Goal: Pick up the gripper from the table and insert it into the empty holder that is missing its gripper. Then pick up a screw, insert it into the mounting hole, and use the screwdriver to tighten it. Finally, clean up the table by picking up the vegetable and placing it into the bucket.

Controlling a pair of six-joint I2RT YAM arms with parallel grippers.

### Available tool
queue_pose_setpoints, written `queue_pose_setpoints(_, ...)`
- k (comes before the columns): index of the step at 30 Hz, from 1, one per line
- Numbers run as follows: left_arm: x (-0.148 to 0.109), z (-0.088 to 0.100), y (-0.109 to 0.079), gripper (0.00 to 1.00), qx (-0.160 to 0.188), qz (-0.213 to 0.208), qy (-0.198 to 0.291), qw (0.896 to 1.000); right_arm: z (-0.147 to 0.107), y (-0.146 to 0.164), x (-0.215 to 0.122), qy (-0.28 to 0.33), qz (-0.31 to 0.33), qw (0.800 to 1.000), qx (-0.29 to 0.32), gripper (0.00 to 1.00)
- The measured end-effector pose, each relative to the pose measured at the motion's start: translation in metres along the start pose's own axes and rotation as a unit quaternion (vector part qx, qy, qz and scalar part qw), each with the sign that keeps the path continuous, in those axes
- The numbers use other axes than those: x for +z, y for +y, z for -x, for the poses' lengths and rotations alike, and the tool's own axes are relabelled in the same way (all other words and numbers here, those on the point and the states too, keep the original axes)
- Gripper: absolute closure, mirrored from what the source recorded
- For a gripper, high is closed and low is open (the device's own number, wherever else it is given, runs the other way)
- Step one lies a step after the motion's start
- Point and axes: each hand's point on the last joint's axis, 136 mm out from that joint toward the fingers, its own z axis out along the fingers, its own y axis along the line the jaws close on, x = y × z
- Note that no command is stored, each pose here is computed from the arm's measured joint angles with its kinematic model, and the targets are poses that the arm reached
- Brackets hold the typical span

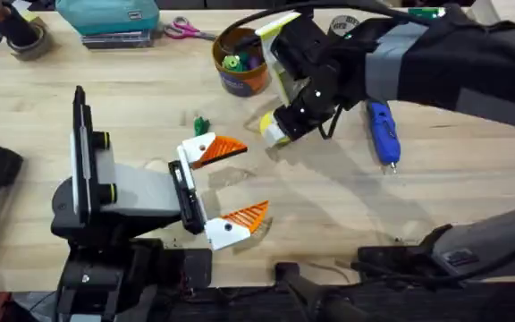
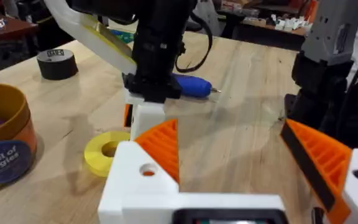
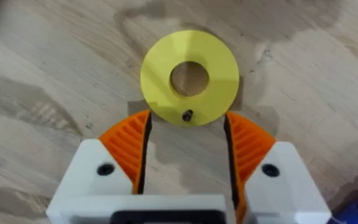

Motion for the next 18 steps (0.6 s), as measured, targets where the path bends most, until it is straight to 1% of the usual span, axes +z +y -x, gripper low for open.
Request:
queue_pose_setpoints(9,0.0000,0.0000,0.0000,0.015,0.000,0.000,0.000,1.000,0.0017,0.0000,0.0050,0.001,0.000,1.000,0.000,0.415)
queue_pose_setpoints(18,0.0000,0.0000,0.0000,0.015,0.000,0.000,0.000,1.000,0.0022,0.0001,0.0050,0.000,0.000,1.000,0.000,0.446)
